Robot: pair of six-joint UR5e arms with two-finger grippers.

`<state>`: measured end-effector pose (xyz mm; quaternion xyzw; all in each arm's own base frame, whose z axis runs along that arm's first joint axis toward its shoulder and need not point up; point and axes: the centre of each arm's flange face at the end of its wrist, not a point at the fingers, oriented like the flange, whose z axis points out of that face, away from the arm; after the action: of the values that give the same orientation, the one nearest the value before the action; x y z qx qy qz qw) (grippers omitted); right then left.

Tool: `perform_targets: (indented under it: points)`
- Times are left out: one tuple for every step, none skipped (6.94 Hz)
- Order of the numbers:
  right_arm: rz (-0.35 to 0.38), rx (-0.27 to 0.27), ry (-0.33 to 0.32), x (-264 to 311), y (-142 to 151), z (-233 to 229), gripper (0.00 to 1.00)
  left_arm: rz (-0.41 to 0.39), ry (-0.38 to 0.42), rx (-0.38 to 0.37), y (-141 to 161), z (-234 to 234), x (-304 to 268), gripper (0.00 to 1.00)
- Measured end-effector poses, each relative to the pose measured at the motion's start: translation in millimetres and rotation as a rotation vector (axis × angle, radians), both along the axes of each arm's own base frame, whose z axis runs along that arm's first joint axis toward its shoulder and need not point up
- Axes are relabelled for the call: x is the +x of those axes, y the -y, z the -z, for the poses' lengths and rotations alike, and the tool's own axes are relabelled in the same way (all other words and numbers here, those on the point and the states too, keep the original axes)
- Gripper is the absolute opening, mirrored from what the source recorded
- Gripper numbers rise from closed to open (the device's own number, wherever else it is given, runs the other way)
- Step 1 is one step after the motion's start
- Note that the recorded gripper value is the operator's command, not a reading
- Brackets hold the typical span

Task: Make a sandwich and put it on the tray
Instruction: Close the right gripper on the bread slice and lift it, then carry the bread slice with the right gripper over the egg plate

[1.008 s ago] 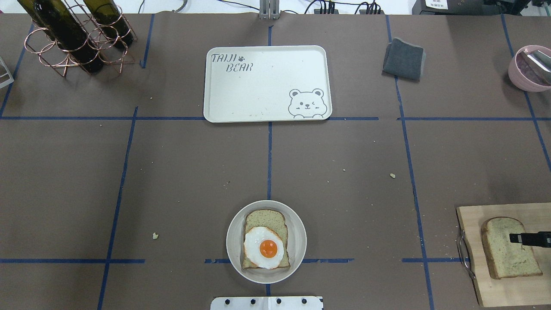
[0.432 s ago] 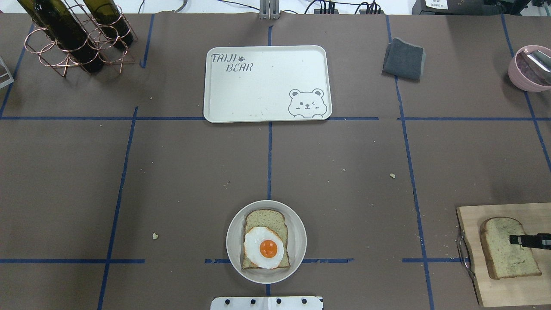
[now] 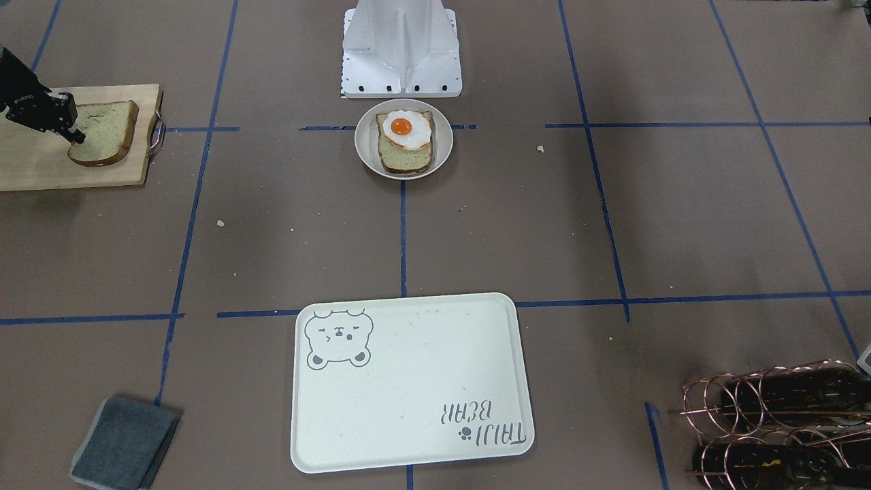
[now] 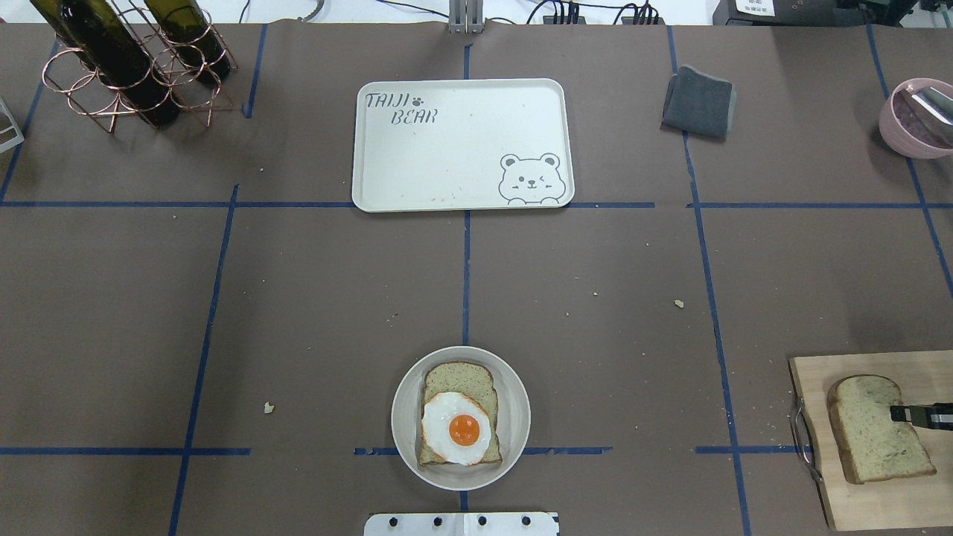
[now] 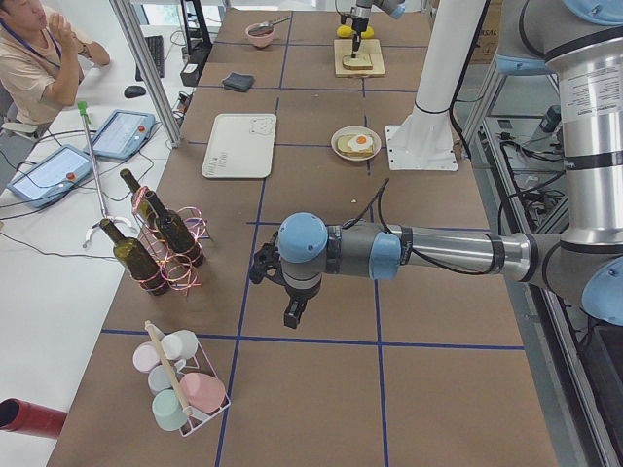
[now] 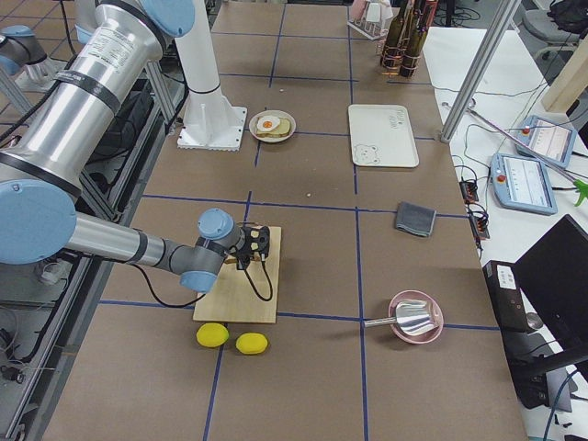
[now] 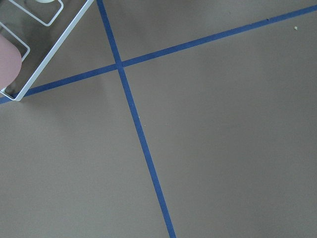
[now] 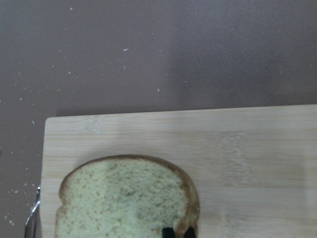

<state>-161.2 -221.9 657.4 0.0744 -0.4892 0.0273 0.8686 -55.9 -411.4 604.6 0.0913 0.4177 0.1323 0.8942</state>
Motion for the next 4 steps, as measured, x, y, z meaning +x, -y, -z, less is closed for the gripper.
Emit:
perform_targets:
  points:
    - [0.002,0.009,0.008,-0.2,0.4,4.0,0.0,0.0,-0.005,0.001,-0.1,0.4,0.3,1.0]
    - [0.006,0.022,0.035,-2.0,1.5,17.8,0.0,0.0,-0.006,0.002,-0.1,0.4,0.4,1.0]
    - [0.02,0.04,0.091,-6.7,3.5,45.5,0.0,0.0,-0.007,0.002,-0.1,0.3,0.4,1.0]
    - [0.041,0.057,0.157,-13.1,7.1,77.7,0.0,0.0,-0.007,0.002,-0.1,0.3,0.4,1.0]
